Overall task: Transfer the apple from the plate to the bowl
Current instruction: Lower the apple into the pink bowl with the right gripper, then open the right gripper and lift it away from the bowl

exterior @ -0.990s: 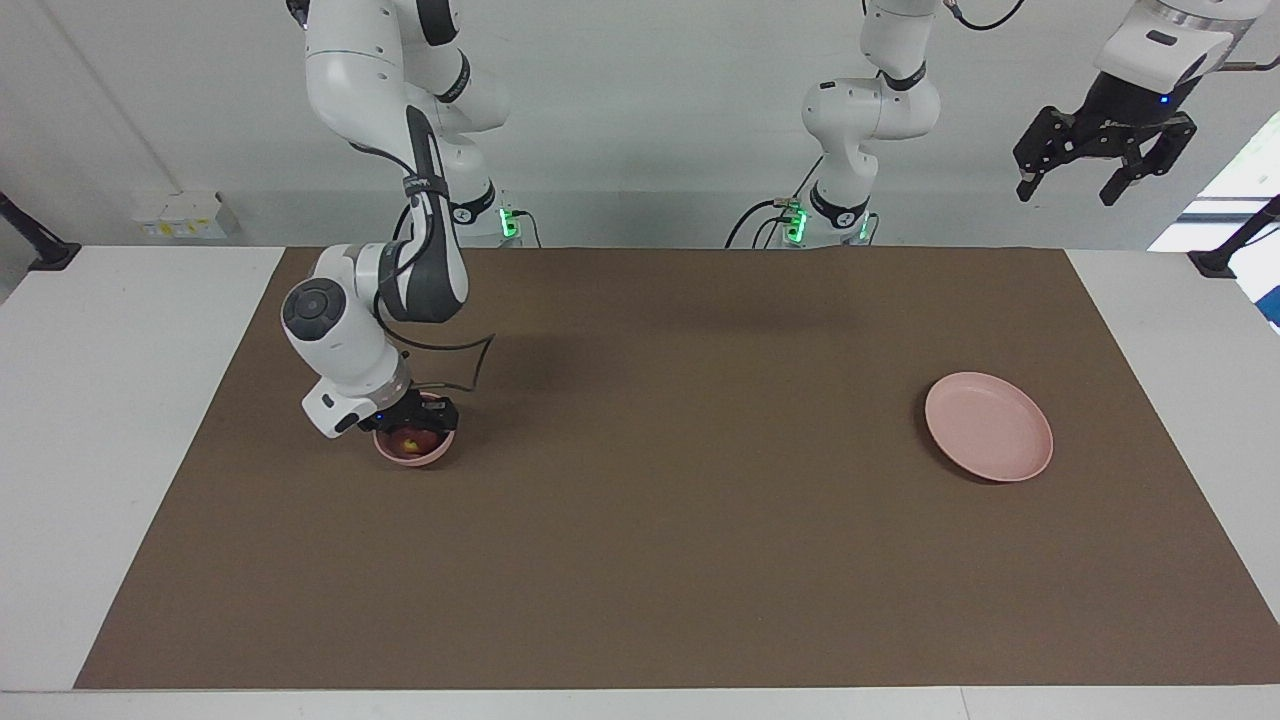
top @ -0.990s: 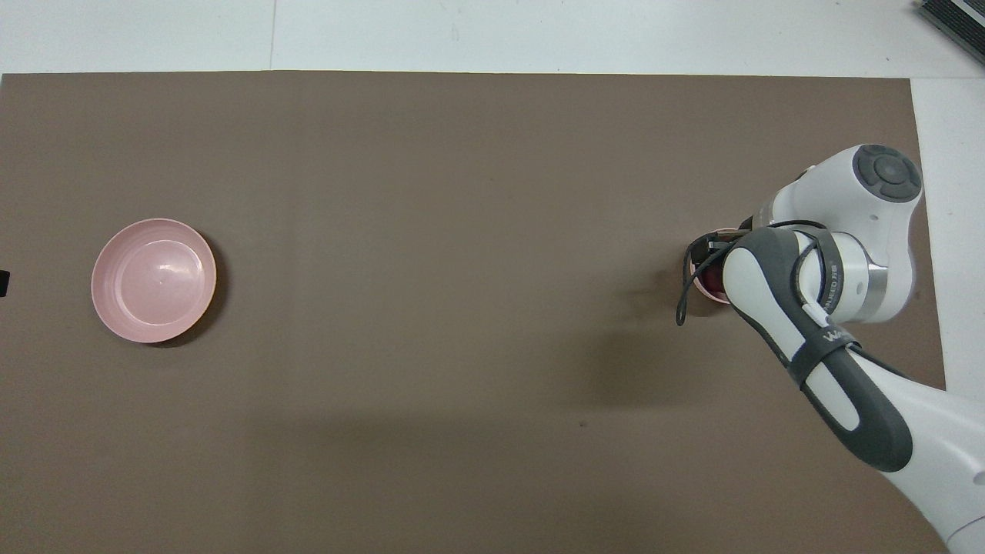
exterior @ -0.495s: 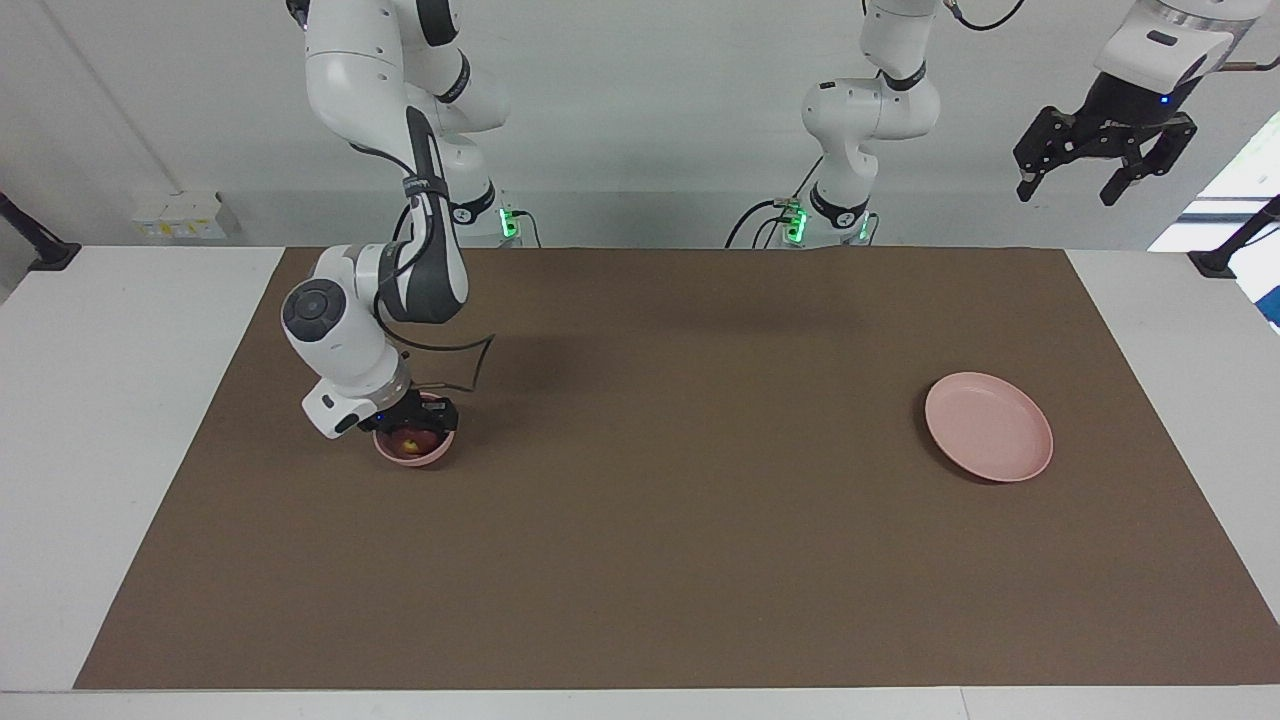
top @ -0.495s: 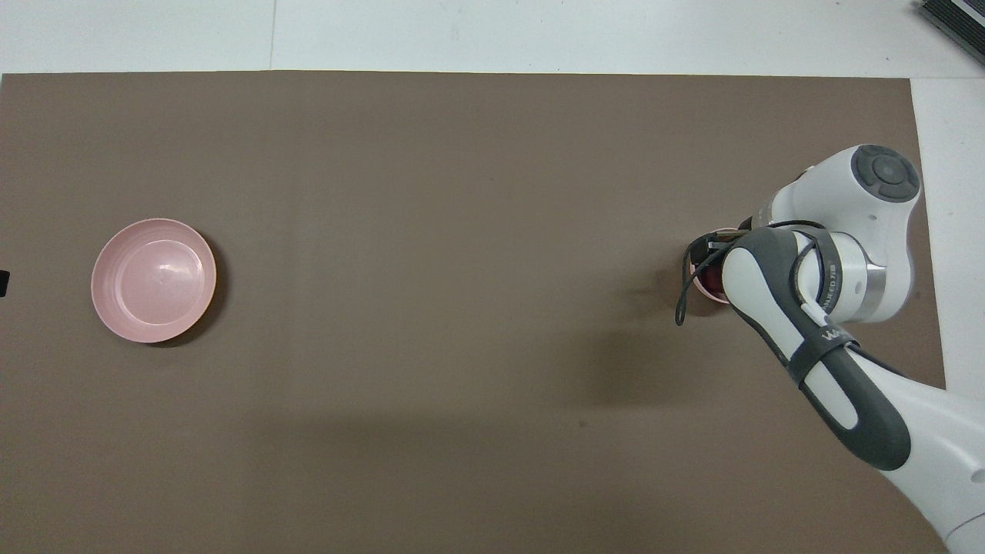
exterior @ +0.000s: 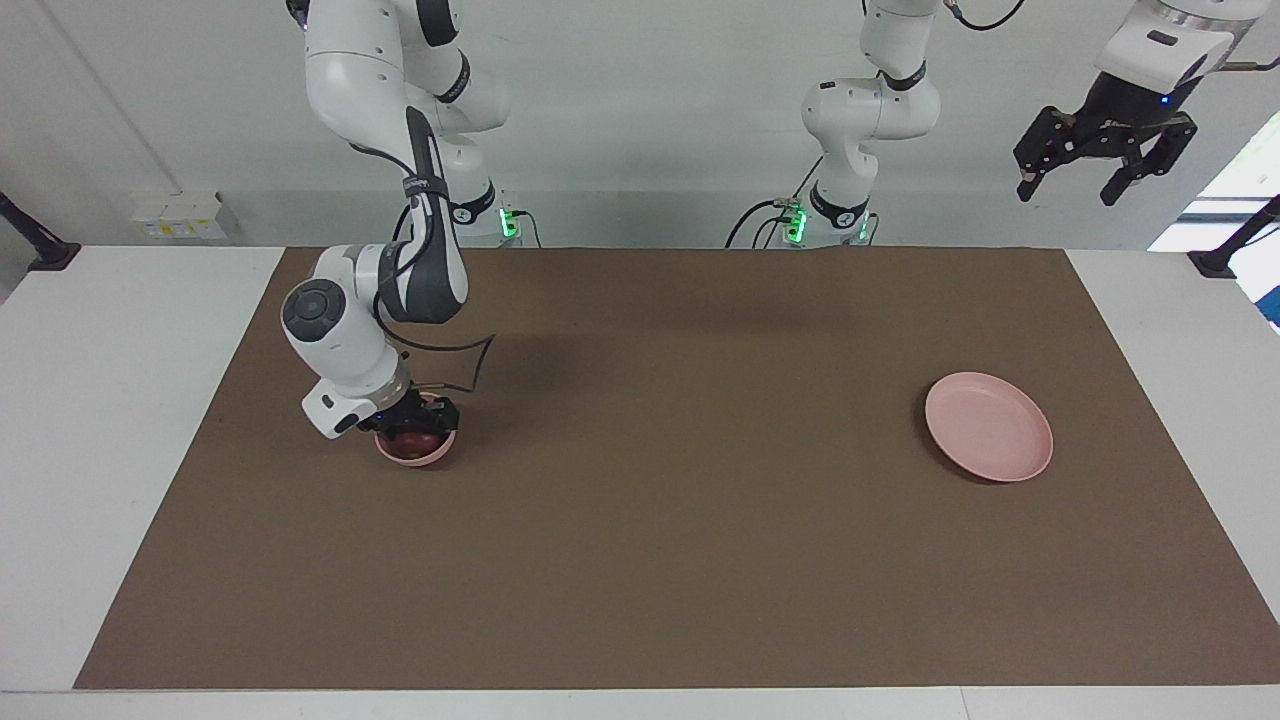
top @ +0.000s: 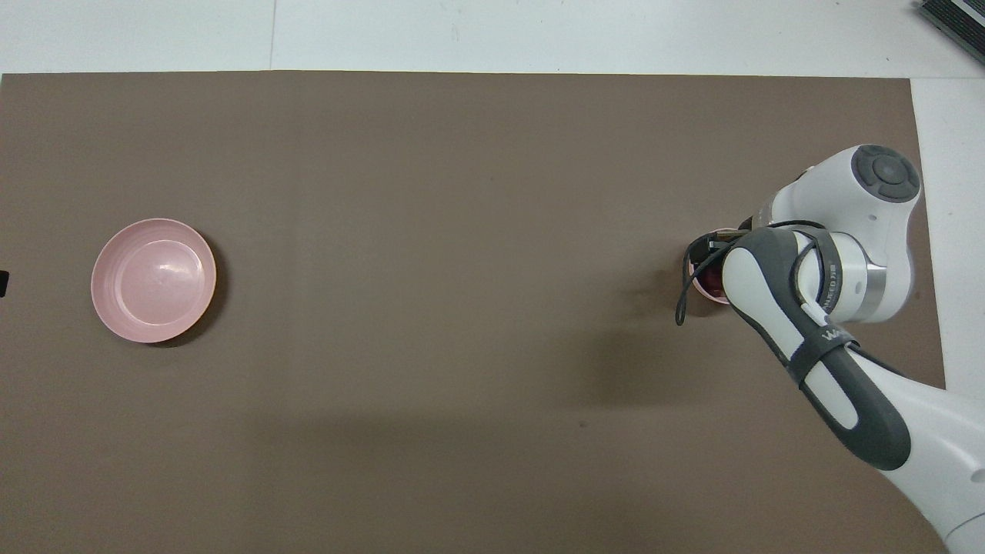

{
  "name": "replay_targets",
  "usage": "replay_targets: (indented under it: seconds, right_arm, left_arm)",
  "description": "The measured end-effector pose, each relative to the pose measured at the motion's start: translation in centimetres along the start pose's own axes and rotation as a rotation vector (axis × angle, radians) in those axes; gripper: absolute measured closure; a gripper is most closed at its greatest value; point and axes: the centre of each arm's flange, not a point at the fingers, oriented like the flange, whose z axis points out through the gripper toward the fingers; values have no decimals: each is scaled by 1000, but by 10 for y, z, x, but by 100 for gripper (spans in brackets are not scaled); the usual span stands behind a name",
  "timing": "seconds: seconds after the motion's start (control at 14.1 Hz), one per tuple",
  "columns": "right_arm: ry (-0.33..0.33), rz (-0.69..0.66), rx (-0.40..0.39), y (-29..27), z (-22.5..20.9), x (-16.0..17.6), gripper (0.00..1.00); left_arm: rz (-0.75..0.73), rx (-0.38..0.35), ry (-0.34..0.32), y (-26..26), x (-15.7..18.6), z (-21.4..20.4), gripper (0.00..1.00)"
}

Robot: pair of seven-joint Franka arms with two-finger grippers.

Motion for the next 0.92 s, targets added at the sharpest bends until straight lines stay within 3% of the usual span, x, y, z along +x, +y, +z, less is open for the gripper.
replay_targets:
  seconds: [0.21, 0.49, 0.92]
  right_arm:
    - [1, 0, 0, 0, 0, 0, 0]
    - [9, 0, 2, 0, -12, 2, 0]
    - [28, -13, 16, -5, -102, -14, 0]
  left_arm:
    - [0, 0, 0, 0, 0, 0, 0]
    - [0, 0, 0, 0, 0, 0, 0]
    - [0, 0, 0, 0, 0, 0, 0]
